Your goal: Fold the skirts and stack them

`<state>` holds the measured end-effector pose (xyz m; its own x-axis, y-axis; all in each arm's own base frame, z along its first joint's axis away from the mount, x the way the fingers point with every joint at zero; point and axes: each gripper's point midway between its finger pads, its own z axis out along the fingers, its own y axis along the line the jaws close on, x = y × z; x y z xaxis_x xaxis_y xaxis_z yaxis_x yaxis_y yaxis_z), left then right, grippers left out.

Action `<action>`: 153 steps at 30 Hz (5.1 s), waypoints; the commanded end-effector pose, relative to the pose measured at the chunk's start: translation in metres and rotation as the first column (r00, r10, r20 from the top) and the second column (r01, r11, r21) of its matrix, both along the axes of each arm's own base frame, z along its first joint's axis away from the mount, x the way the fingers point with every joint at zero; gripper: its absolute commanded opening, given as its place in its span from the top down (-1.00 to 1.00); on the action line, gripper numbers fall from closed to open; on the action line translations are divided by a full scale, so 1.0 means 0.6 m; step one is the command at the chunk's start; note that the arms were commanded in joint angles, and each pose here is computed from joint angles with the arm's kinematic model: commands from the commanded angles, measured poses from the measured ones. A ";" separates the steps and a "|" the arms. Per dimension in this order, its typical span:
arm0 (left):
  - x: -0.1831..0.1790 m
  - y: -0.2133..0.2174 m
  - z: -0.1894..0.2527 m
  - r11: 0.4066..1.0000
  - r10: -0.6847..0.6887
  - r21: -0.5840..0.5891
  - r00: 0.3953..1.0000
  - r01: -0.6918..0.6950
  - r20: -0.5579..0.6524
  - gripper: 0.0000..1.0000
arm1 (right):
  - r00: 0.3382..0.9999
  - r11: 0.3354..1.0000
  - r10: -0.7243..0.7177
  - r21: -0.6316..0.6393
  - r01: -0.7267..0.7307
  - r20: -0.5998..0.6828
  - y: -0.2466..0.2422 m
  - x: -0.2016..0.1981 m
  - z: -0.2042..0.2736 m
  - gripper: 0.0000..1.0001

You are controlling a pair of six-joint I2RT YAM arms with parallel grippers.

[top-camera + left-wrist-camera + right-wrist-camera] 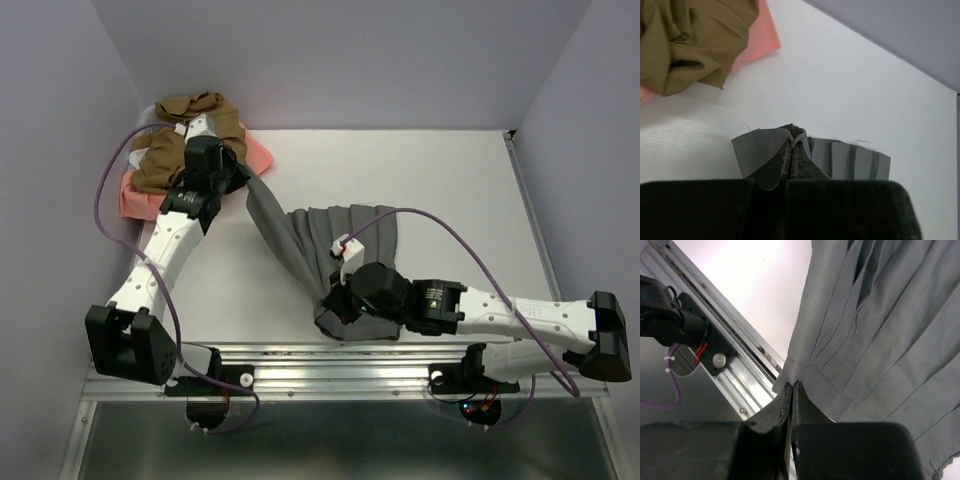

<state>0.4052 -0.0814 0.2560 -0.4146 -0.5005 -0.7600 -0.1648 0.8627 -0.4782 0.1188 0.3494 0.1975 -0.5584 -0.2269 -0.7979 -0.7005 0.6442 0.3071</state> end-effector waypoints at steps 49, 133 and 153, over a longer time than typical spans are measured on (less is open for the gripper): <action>0.087 -0.549 0.189 0.798 -0.588 0.069 0.748 0.598 0.308 1.00 | 0.847 0.864 -0.488 0.017 0.503 -0.211 -0.242 0.045 -0.024 0.99; -0.099 -0.367 0.038 0.807 -0.585 0.074 0.775 0.586 0.240 -0.97 | 0.761 0.759 -0.648 0.056 0.649 -0.033 -0.357 0.456 -0.016 -1.00; -0.438 -0.684 -0.120 -0.134 -0.942 0.096 -0.156 0.986 0.297 -0.97 | 0.942 0.904 -0.226 0.306 0.298 -0.248 -0.352 0.500 -0.155 -1.00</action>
